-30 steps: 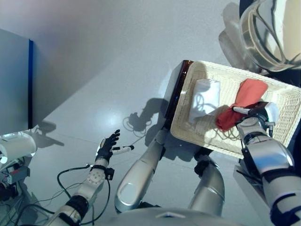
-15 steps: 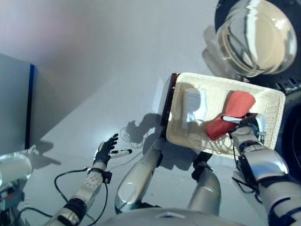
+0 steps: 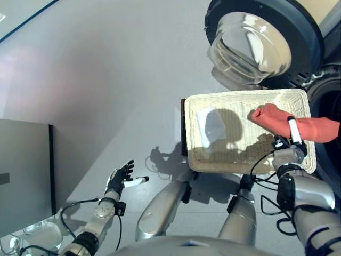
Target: Pick up the clothes and place them into the washing machine
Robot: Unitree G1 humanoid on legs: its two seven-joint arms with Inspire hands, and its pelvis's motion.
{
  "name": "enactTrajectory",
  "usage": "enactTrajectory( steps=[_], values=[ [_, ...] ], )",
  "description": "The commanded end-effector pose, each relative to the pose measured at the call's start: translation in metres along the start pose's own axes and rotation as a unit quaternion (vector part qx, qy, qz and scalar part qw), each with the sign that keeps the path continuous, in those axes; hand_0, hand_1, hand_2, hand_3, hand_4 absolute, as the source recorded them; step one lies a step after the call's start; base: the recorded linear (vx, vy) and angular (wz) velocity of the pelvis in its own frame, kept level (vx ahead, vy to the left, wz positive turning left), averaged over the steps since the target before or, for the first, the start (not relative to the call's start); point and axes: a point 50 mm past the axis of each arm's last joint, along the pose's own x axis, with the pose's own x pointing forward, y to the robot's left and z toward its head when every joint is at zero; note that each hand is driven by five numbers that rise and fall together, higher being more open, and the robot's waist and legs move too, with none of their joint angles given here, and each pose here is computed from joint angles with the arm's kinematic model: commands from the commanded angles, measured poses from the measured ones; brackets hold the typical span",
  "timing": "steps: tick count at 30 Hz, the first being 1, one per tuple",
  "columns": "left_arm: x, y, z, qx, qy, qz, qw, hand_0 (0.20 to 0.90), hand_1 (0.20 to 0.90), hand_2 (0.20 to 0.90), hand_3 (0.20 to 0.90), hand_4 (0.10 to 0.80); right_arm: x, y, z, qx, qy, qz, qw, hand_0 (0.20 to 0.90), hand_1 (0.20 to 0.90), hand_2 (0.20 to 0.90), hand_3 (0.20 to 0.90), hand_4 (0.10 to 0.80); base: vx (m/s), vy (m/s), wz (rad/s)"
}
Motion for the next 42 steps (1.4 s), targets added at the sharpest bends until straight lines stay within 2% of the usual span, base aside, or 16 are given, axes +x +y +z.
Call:
enactTrajectory(
  steps=[1,8,11,16,17,19,20,21,27,36,42],
  values=[
    [-0.010,0.008,-0.025,-0.015,0.044,0.024,0.999,0.900,0.900,0.900,0.900,0.800,0.003,0.014,0.090,0.056,-0.140,0.027,0.988,0.200,0.200,0.200,0.200,0.300,-0.008,0.013,-0.12],
    [-0.013,0.000,-0.032,-0.014,0.057,0.009,0.998,0.900,0.900,0.900,0.900,0.800,-0.010,0.049,0.138,0.093,-0.197,0.062,0.974,0.200,0.200,0.200,0.200,0.300,-0.008,0.003,-0.11],
    [-0.013,-0.007,-0.037,-0.008,0.072,0.000,0.997,0.900,0.900,0.900,0.900,0.800,-0.036,0.099,0.172,0.124,-0.241,0.110,0.956,0.200,0.200,0.200,0.200,0.300,-0.007,0.031,-0.13],
    [-0.011,-0.014,-0.031,-0.016,0.055,-0.001,0.998,0.900,0.900,0.900,0.900,0.800,-0.060,0.129,0.194,0.142,-0.286,0.141,0.937,0.200,0.200,0.200,0.200,0.300,0.005,0.011,-0.15],
    [-0.017,-0.001,-0.040,-0.015,0.069,0.017,0.997,0.900,0.900,0.900,0.900,0.800,-0.087,0.133,0.249,0.177,-0.347,0.171,0.905,0.200,0.200,0.200,0.200,0.300,-0.008,0.018,-0.13],
    [-0.016,-0.007,-0.034,-0.043,0.057,0.023,0.997,0.900,0.900,0.900,0.900,0.800,-0.104,0.155,0.236,0.168,-0.378,0.205,0.887,0.200,0.200,0.200,0.200,0.300,-0.018,0.027,-0.07],
    [-0.016,-0.015,-0.034,-0.070,0.059,0.027,0.995,0.900,0.900,0.900,0.900,0.800,-0.121,0.160,0.228,0.205,-0.403,0.226,0.863,0.200,0.200,0.200,0.200,0.300,0.010,0.027,-0.12],
    [-0.017,-0.018,-0.036,-0.072,0.062,0.025,0.995,0.900,0.900,0.900,0.900,0.800,-0.127,0.162,0.223,0.215,-0.409,0.226,0.857,0.200,0.200,0.200,0.200,0.300,0.016,0.015,-0.23],
    [-0.019,-0.021,-0.041,-0.073,0.075,0.039,0.994,0.900,0.900,0.900,0.900,0.800,-0.140,0.165,0.223,0.228,-0.439,0.154,0.855,0.200,0.200,0.200,0.200,0.300,0.006,0.027,-0.12],
    [-0.018,-0.036,-0.033,-0.082,0.060,0.017,0.995,0.900,0.900,0.900,0.900,0.800,-0.122,0.162,0.184,0.219,-0.392,0.119,0.885,0.200,0.200,0.200,0.200,0.300,-0.005,0.008,-0.16],
    [-0.020,-0.039,-0.036,-0.079,0.065,0.010,0.995,0.900,0.900,0.900,0.900,0.800,-0.118,0.158,0.186,0.225,-0.387,0.108,0.888,0.200,0.200,0.200,0.200,0.300,-0.019,0.006,-0.12]
  ],
)
